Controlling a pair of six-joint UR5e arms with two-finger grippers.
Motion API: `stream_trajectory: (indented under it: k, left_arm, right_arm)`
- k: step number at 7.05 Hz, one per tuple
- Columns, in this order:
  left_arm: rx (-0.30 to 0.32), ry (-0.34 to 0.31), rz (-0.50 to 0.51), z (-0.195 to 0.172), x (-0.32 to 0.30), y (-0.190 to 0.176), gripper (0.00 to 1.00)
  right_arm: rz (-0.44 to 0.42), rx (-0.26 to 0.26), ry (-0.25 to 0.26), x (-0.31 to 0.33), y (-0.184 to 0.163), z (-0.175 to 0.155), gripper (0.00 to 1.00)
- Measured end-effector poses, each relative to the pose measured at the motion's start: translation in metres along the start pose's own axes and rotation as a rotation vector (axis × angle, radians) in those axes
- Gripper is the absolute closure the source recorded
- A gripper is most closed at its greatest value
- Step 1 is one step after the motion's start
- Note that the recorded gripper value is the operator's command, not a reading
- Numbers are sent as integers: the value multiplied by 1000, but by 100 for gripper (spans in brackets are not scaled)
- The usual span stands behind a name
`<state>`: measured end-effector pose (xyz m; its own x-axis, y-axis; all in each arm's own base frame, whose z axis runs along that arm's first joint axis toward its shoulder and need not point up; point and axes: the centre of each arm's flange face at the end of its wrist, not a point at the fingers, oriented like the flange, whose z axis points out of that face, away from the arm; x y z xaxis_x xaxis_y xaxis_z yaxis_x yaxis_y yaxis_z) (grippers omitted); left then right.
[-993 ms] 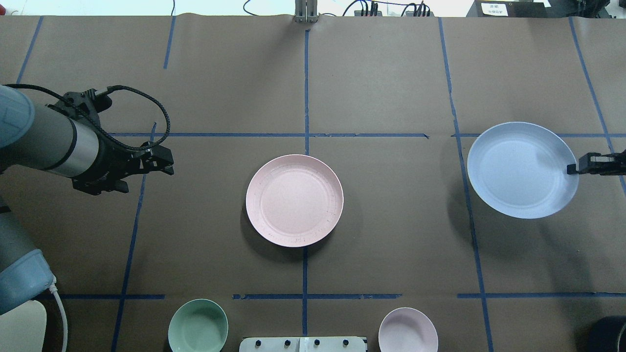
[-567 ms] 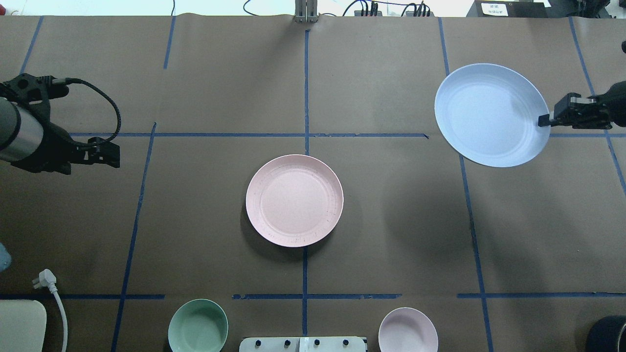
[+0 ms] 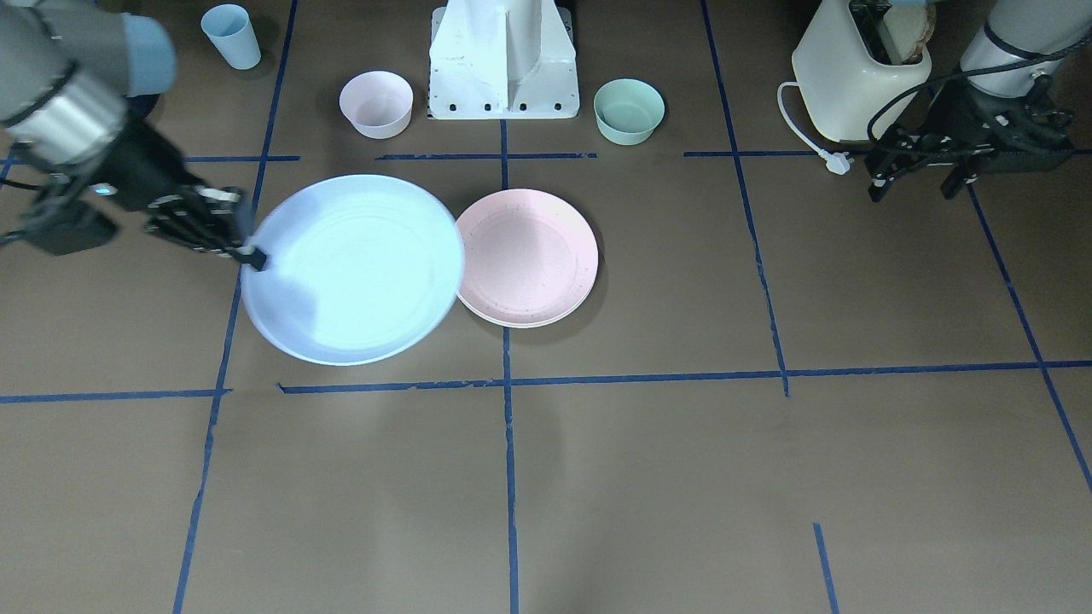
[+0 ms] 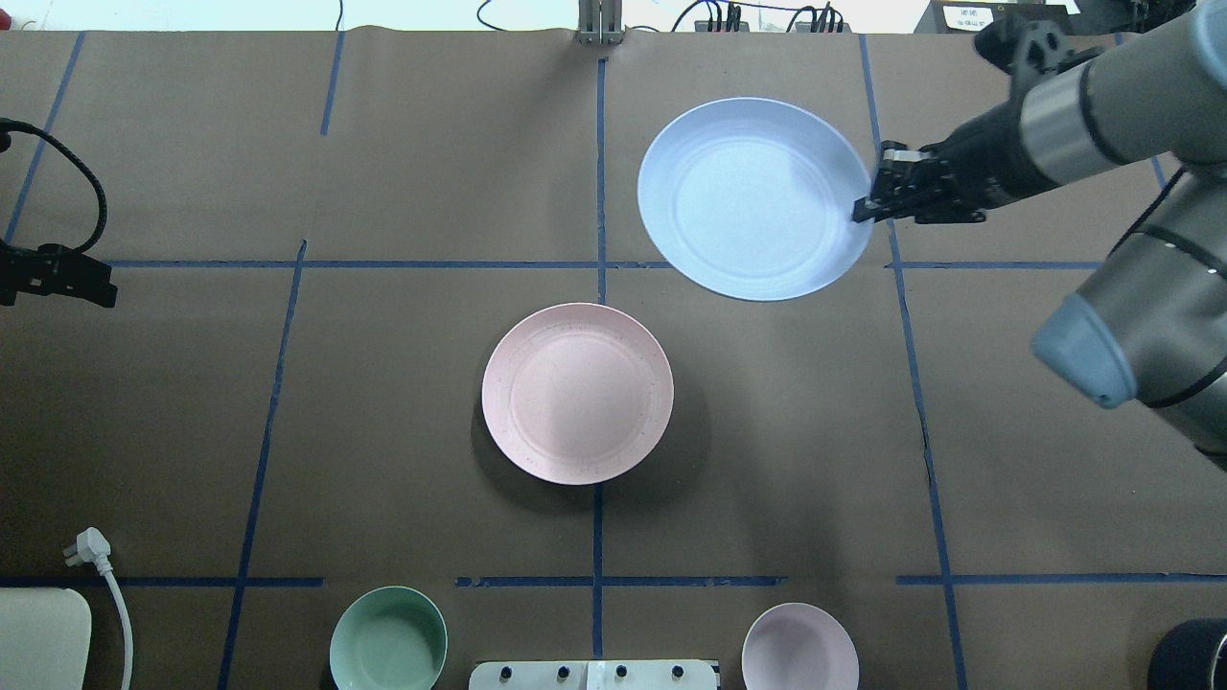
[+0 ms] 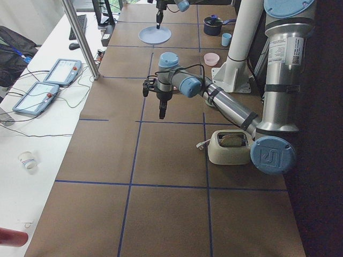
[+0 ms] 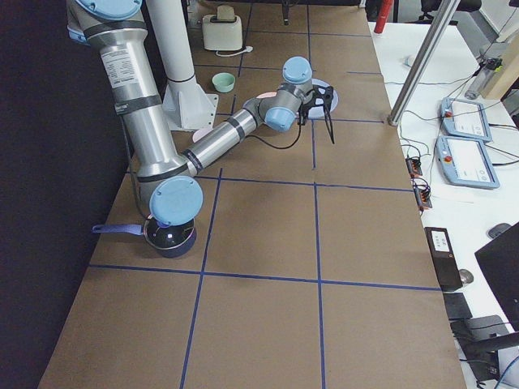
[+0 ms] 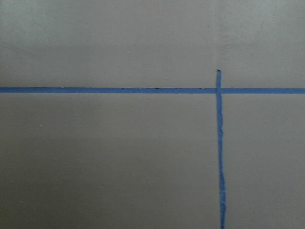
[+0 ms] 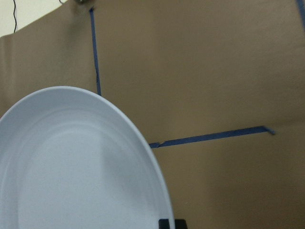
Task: Stack three plates with pink and blue
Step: 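Lift the blue plate with the right gripper over the pink plate, then lower the blue plate onto the pink plate and open right gripper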
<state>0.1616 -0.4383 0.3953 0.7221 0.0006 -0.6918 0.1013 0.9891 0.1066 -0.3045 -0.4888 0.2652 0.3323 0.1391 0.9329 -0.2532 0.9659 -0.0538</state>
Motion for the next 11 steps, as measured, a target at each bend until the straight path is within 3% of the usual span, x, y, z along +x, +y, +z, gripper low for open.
stream_trajectory:
  k: [3,6,7,8,11]
  left_arm:
    - [-22,22,33,-6,-46,-18,0]
    - [-30,26,45,-4,-61,-23,0]
    - [-31,26,44,-3,-62,-24,0]
    - [-32,25,43,-3,-62,-24,0]
    - [-32,26,42,-3,-63,-24,0]
  right_arm:
    - [-32,34,30,-60,109,102,98]
    - [-54,14,78,-58,150,148,96]
    - [-56,10,81,-58,153,151,85]
    - [-57,8,79,-60,154,152,1]
    - [-58,7,76,-61,155,151,0]
